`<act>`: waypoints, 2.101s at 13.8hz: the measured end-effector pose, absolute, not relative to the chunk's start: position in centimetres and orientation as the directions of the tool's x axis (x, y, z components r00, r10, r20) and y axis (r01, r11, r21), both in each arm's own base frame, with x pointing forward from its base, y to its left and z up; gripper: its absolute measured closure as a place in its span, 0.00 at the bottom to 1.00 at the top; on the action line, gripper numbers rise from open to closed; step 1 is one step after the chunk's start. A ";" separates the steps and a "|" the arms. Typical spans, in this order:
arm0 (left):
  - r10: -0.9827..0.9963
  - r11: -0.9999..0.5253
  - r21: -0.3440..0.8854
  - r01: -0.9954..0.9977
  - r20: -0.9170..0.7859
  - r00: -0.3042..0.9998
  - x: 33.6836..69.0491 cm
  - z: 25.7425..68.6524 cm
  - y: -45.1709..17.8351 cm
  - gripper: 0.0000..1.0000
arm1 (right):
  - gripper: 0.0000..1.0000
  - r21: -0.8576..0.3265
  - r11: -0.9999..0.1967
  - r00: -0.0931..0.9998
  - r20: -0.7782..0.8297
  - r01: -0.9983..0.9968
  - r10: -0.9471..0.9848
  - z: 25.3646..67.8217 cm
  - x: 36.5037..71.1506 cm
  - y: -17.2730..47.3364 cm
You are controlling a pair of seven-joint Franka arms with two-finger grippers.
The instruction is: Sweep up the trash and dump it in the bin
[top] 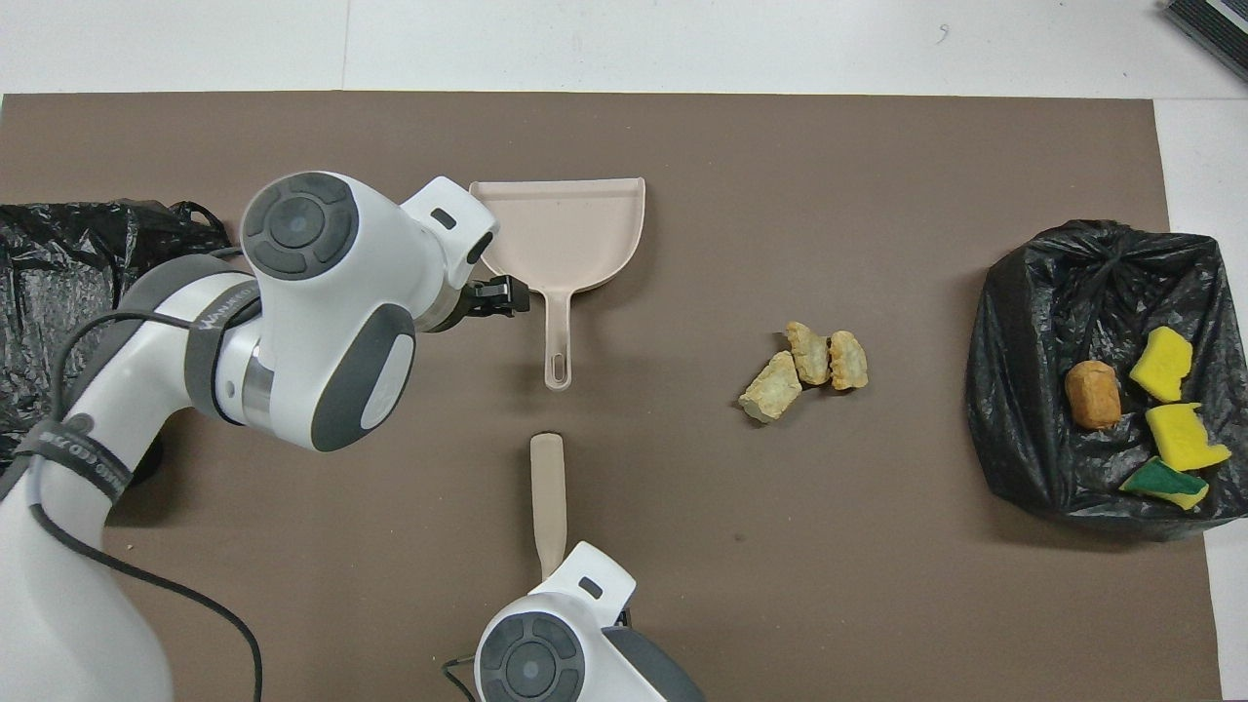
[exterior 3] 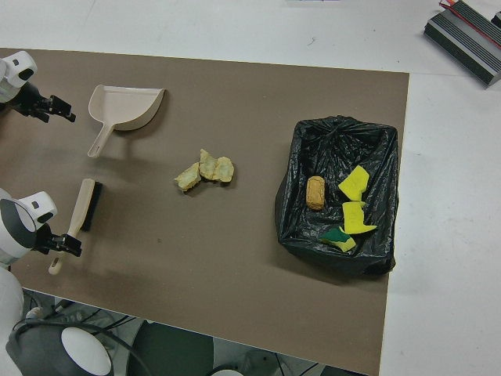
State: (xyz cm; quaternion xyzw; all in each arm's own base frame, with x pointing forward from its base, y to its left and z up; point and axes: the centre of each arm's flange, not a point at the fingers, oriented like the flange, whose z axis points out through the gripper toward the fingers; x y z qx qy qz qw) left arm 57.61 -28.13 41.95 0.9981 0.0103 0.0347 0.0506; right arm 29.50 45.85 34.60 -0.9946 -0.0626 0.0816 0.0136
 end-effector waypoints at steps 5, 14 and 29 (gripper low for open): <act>0.096 -0.988 0.128 0.085 0.080 0.992 57.1 40.0 -30.9 0.00 | 0.04 -0.047 -0.992 0.981 -0.150 0.120 0.125 34.2 29.3 45.7; 0.109 -0.986 0.134 0.100 0.059 0.992 55.1 37.0 -35.5 0.05 | 0.74 -0.046 -0.991 0.979 -0.154 0.127 0.132 33.7 29.8 45.6; -0.163 -0.984 0.065 -0.166 0.048 0.986 57.4 42.7 -26.7 0.67 | 0.74 0.087 -0.991 0.979 -0.183 0.103 0.086 44.3 41.2 24.9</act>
